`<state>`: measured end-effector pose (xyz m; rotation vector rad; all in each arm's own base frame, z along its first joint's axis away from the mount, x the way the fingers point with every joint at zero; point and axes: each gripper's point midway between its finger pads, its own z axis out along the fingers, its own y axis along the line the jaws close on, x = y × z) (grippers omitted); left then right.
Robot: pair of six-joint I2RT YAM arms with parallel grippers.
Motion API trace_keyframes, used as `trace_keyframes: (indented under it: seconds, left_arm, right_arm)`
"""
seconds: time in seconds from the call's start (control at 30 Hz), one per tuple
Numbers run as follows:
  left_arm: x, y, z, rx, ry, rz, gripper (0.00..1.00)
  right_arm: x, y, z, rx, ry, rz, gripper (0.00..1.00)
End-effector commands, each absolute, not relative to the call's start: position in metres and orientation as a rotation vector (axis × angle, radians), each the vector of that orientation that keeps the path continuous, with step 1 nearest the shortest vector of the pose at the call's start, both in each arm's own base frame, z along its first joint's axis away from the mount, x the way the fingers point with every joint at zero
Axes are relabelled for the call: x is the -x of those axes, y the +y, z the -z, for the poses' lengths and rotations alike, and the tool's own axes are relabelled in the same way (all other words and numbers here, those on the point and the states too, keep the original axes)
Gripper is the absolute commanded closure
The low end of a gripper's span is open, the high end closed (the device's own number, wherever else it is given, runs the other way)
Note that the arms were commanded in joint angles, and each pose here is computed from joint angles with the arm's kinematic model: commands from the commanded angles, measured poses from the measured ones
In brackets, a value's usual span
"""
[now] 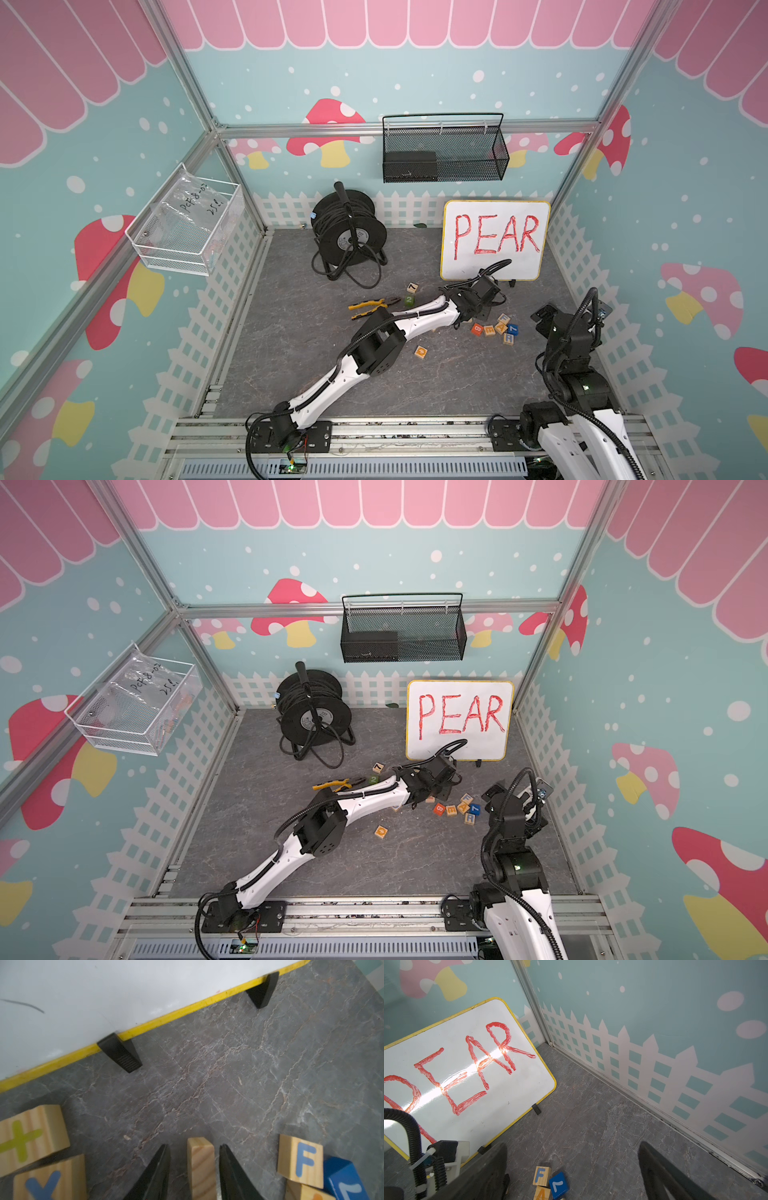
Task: Spell the uppercase word “pear” with letter blocks
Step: Pick up the letter block from the center of the board.
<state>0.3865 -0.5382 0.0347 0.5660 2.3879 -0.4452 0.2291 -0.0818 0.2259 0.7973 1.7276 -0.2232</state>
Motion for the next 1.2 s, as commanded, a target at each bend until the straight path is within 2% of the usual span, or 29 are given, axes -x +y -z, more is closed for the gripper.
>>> trace_keyframes:
  seconds: [0.0, 0.57, 0.77, 1.17]
  left_arm:
    - [-0.390, -0.538, -0.030, -0.570, 2.394, 0.432, 0.60]
    - [-0.387, -0.540, -0.048, -0.569, 2.381, 0.480, 0.76]
    - [-0.380, -0.534, -0.079, -0.547, 2.351, 0.545, 0.78]
    - [-0.348, -0.465, -0.140, -0.328, 2.340, 0.743, 0.83]
  right_arm:
    - [-0.229, -0.085, -0.225, -0.811, 1.720, 0.240, 0.00]
    - [-0.229, -0.085, -0.224, -0.809, 1.724, 0.243, 0.00]
    - [-0.229, -0.086, -0.225, -0.807, 1.722, 0.243, 0.01]
    - [-0.232, -0.081, -0.227, -0.782, 1.725, 0.215, 0.01]
